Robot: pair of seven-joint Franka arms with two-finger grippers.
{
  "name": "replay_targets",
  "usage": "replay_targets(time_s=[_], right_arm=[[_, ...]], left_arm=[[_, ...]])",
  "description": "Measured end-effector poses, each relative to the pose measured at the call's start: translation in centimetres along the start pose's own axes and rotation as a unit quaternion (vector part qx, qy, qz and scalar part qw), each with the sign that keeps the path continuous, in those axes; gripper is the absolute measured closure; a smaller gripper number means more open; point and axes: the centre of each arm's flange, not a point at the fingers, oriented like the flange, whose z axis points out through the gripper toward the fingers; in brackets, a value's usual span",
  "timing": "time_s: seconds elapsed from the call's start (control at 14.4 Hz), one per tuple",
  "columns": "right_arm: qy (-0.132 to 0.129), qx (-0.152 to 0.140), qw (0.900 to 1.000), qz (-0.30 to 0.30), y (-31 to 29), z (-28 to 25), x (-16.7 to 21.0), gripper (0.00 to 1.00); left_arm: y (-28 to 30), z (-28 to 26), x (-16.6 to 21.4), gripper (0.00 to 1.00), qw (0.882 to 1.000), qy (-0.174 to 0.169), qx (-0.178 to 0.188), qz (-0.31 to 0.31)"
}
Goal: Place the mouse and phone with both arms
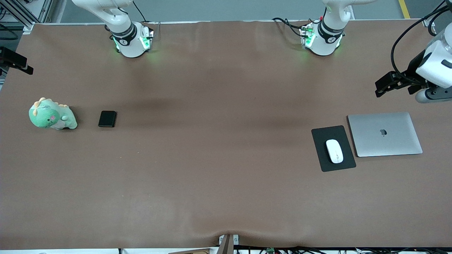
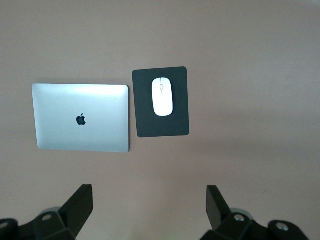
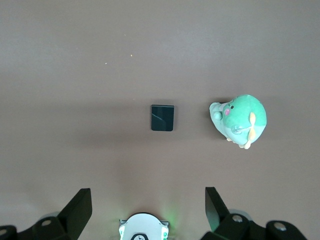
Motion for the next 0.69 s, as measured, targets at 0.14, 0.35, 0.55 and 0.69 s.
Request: replay_targets(time_s=[0.14,0.35,0.55,0.69], right_arm=[[0.000,-0.005,1.000,-0.008,-0.9,0.0,0.2,0.00],[0.000,-0.010,1.000,-0.013,-1.4,0.0,0.2,0.00],[0.000,-0.010,1.000,-0.013,-1.3,0.0,0.2,0.00],[0.000,-0.010,1.000,-0.012,-1.2,0.0,0.2,0.00]], left_arm=[[0.0,-0.2,0.2,0.00,1.000,0.003,-0.001,0.000],[0.0,-0.6,0.2,0.00,1.000,0.007,-0.002,0.000],[0.0,-0.7,0.2,0.00,1.000,0.008,-0.002,0.000],[0.0,-0.7,0.2,0.00,1.000,0.008,-0.002,0.000]])
